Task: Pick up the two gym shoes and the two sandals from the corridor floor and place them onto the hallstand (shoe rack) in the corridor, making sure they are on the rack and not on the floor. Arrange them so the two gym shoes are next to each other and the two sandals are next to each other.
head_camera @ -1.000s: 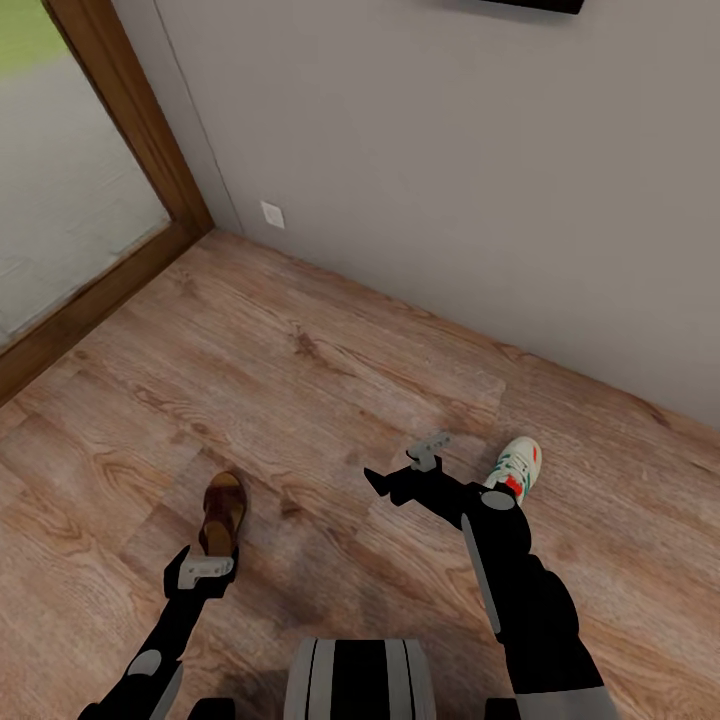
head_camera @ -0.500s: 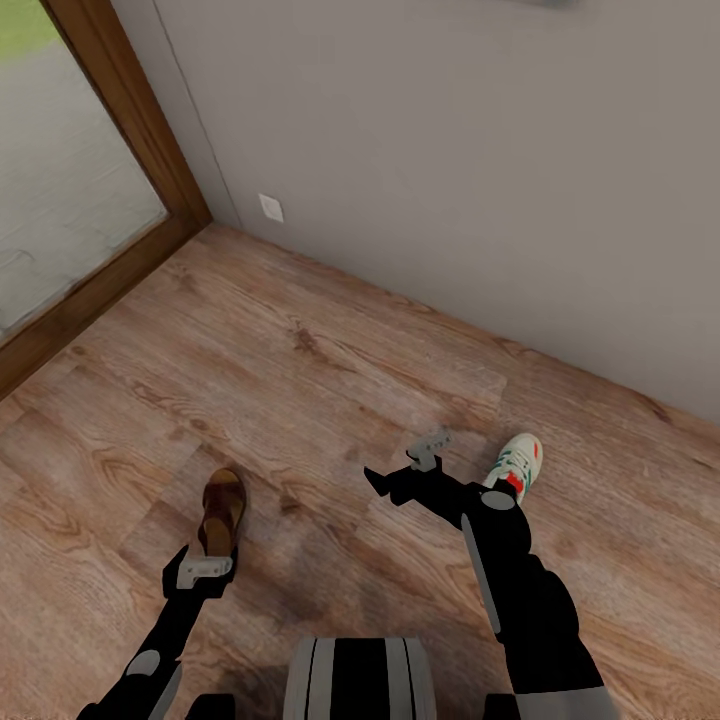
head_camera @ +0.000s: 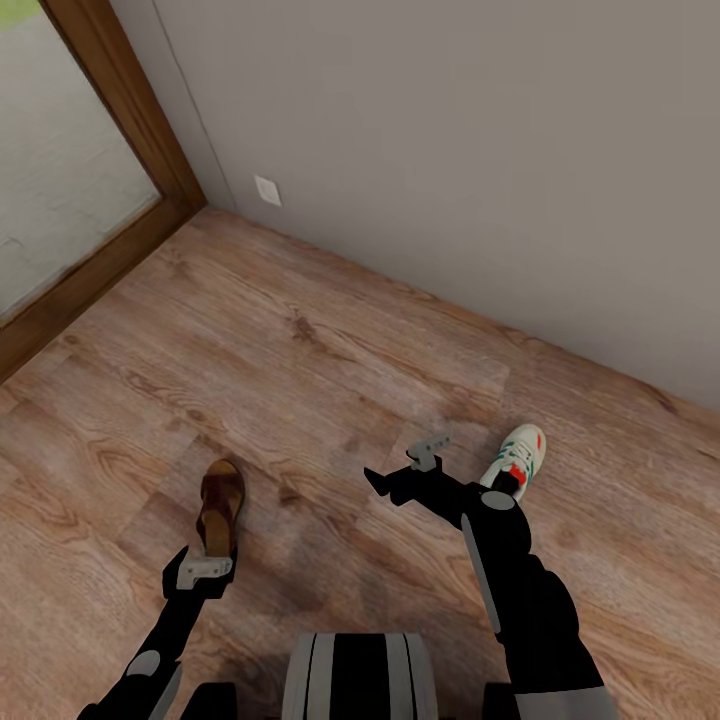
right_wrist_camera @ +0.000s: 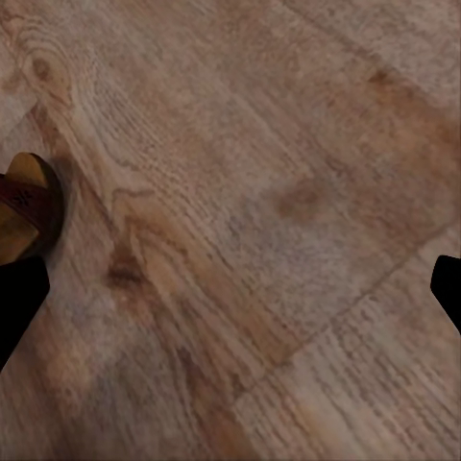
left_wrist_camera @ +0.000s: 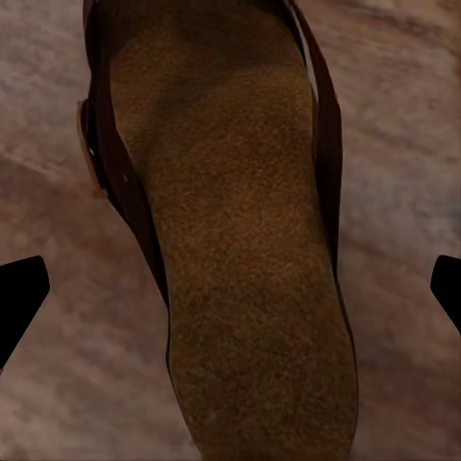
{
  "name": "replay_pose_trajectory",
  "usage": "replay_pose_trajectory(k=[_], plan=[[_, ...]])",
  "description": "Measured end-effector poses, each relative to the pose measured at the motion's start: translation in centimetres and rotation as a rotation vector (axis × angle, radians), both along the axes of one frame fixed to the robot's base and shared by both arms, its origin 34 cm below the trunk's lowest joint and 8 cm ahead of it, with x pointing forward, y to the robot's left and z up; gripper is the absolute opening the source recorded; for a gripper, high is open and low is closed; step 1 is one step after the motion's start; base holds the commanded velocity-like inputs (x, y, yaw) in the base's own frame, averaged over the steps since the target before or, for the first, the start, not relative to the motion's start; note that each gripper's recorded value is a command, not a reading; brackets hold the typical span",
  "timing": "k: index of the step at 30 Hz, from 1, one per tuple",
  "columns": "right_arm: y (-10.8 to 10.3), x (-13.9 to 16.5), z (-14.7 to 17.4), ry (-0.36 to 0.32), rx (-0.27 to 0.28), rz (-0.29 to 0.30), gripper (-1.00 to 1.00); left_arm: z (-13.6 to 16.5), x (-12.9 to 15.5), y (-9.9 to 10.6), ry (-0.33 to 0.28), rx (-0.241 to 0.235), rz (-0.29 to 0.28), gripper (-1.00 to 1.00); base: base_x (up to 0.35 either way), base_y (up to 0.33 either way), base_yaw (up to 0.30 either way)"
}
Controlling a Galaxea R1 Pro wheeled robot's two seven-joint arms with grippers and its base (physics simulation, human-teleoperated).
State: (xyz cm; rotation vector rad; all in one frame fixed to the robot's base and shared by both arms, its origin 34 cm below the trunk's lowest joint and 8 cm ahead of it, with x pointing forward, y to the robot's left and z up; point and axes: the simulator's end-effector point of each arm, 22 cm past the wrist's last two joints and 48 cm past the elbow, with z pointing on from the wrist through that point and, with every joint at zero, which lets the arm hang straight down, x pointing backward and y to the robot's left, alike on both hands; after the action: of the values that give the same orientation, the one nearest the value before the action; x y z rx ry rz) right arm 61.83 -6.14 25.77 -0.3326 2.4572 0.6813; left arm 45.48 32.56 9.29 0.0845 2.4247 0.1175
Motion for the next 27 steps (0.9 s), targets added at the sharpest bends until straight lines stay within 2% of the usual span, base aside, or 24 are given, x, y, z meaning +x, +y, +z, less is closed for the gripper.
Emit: replay_pose_trajectory(k=[9, 19, 27], plan=[[0.0, -0.3, -0.7, 0.012, 0.000, 0.000, 1.00, -0.5, -0.5, 0.1, 0.013, 0.001, 0.000, 1.00, 0.000, 0.000, 0.000], [0.0, -1.8, -3.7, 0.068, 0.000, 0.000, 1.00, -2.5, -2.9, 0.1, 0.068, 0.001, 0.000, 1.00, 0.000, 0.000, 0.000], [0.0, -2.1, -4.2, 0.078, 0.000, 0.000, 1.00, -2.9, -3.4, 0.1, 0.080, 0.001, 0.001, 1.00, 0.000, 0.000, 0.000]])
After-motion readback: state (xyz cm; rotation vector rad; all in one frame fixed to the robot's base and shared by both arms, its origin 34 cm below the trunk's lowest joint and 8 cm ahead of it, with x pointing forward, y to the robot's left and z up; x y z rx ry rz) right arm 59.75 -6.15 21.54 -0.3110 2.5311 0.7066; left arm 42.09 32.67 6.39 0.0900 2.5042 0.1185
